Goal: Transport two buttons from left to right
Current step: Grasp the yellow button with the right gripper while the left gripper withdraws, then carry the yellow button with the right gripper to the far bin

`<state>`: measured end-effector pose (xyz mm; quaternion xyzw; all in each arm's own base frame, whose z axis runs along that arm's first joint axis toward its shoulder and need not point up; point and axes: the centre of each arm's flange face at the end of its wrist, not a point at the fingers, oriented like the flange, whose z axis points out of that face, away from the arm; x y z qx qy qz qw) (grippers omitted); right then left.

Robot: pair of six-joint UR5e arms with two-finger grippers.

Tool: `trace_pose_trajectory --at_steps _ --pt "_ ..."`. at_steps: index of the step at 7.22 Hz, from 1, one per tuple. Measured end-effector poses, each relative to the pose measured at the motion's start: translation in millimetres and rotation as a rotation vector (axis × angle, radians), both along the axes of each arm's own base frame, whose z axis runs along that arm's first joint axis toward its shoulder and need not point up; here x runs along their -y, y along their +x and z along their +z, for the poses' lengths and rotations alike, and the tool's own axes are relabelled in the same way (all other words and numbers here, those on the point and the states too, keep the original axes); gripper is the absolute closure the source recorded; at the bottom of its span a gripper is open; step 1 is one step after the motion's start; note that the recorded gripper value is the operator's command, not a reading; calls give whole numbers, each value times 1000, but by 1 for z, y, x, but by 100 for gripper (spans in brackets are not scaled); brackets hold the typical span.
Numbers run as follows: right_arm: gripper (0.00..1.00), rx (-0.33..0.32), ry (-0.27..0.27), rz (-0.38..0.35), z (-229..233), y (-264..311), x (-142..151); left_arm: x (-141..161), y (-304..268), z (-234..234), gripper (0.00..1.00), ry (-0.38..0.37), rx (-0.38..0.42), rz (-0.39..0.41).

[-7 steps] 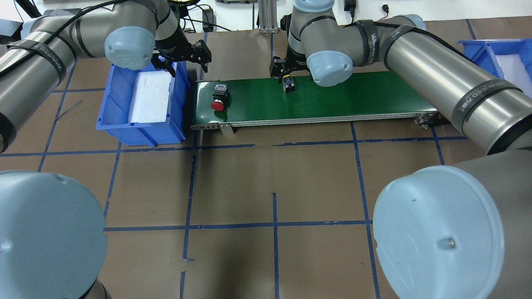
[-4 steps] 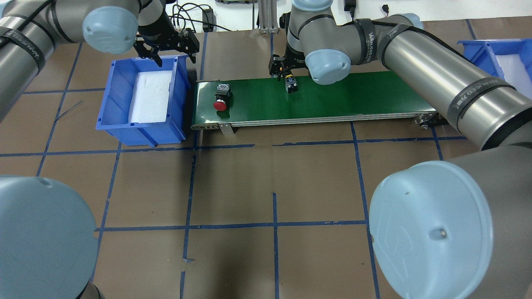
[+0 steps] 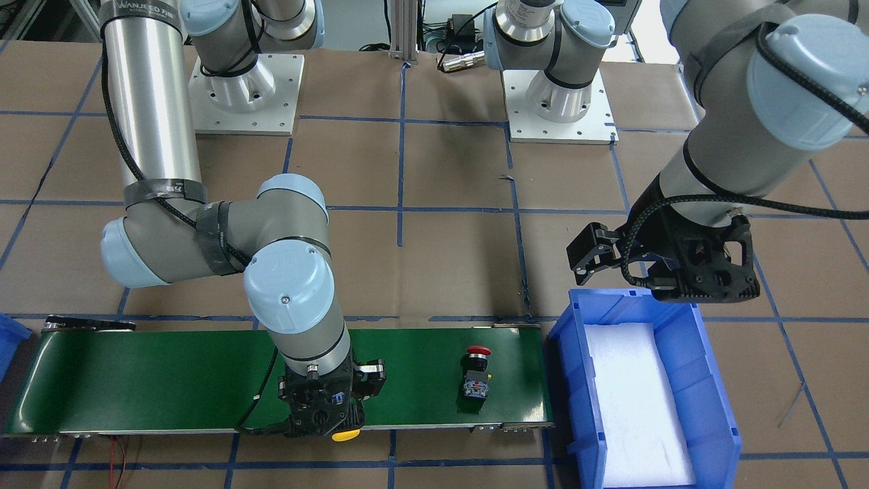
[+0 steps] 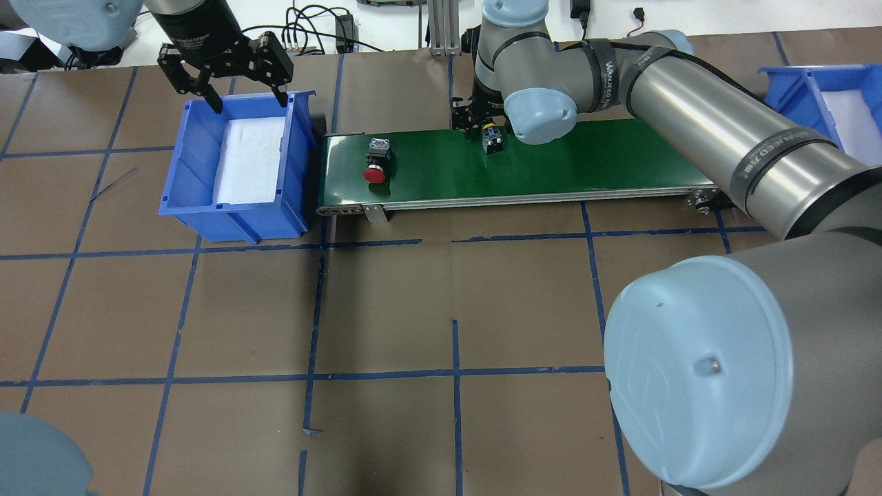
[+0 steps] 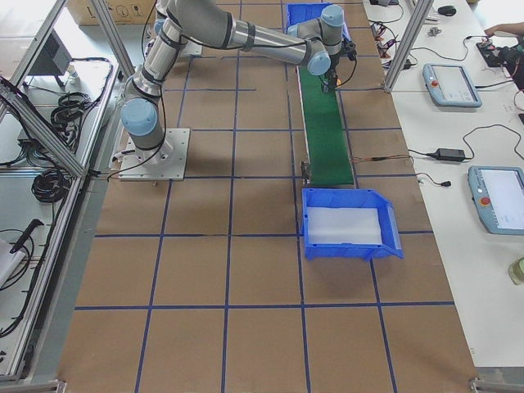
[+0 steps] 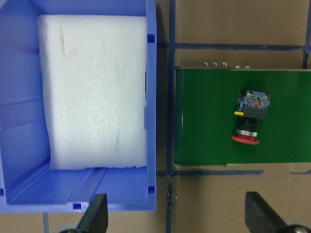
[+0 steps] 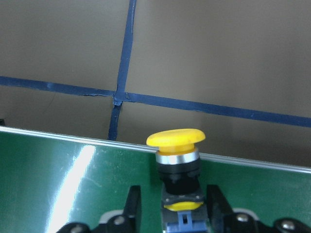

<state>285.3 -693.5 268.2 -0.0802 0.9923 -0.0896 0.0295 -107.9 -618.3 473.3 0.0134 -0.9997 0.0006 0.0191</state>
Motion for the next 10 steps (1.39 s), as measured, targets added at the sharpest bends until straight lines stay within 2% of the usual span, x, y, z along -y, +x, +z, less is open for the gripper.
trace_pose_trajectory --at_steps 3,6,8,10 --pt "93 -18 33 70 45 -59 27 -21 1 27 0 -23 4 2" --pt "93 -54 82 186 97 -189 47 -31 -1 39 0 -41 5 0" --pt "93 -69 120 228 123 -295 35 -37 -2 43 0 -48 0 -2" --pt "93 -80 148 223 137 -394 14 -39 -3 44 0 -49 2 -3"
